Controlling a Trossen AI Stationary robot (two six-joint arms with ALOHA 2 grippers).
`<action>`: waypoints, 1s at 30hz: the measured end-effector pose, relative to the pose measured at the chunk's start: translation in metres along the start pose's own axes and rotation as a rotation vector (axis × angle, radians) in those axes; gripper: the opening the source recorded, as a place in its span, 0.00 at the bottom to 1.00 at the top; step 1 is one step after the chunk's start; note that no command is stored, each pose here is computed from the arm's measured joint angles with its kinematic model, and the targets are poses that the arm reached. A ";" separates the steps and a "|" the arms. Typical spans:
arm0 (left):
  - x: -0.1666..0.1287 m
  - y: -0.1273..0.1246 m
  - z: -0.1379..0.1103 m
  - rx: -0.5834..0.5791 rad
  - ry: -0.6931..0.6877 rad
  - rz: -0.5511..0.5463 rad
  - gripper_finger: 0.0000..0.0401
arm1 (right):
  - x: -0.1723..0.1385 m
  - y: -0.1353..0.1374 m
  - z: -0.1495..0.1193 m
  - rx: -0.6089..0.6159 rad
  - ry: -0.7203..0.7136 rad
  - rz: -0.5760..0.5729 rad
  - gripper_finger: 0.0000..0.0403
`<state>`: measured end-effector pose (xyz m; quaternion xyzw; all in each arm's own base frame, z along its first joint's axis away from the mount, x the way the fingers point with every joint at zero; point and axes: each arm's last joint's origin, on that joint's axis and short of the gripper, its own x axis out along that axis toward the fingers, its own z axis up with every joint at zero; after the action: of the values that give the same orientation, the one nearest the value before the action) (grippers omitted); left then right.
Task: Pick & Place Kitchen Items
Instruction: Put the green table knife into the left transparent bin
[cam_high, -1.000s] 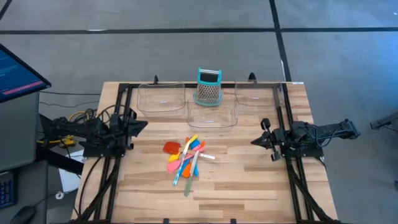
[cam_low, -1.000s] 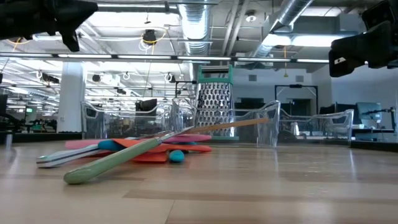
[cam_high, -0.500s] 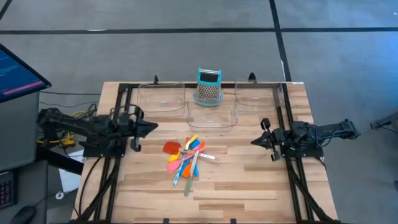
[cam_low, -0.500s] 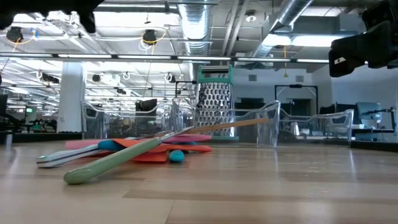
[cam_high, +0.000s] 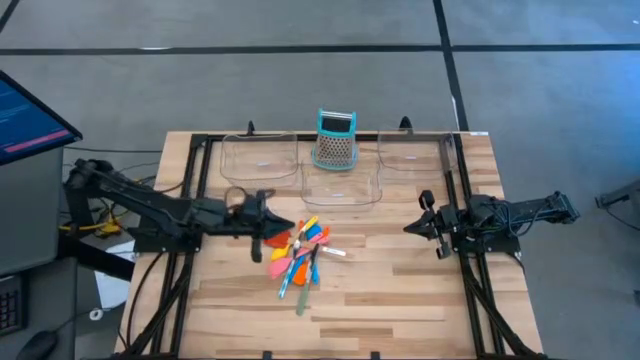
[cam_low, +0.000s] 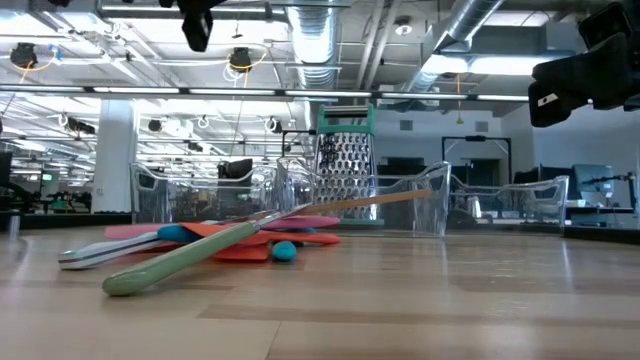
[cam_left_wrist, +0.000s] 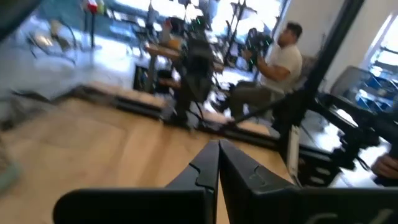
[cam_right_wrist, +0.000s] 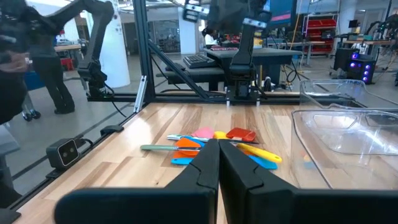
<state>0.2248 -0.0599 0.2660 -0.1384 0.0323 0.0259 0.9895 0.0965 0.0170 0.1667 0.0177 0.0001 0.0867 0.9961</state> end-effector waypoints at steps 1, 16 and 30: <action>0.003 -0.004 -0.002 -0.014 0.028 0.003 0.01 | 0.000 0.000 0.000 0.000 0.000 0.000 0.00; 0.035 -0.050 -0.012 -0.284 0.291 0.073 0.01 | 0.000 0.000 0.000 0.000 0.000 0.000 0.00; 0.091 -0.071 -0.044 -0.346 0.375 0.148 0.01 | 0.000 0.000 0.000 0.000 0.000 -0.001 0.00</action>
<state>0.3177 -0.1364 0.2370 -0.3052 0.2200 0.0772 0.9233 0.0965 0.0170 0.1668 0.0177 -0.0001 0.0863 0.9961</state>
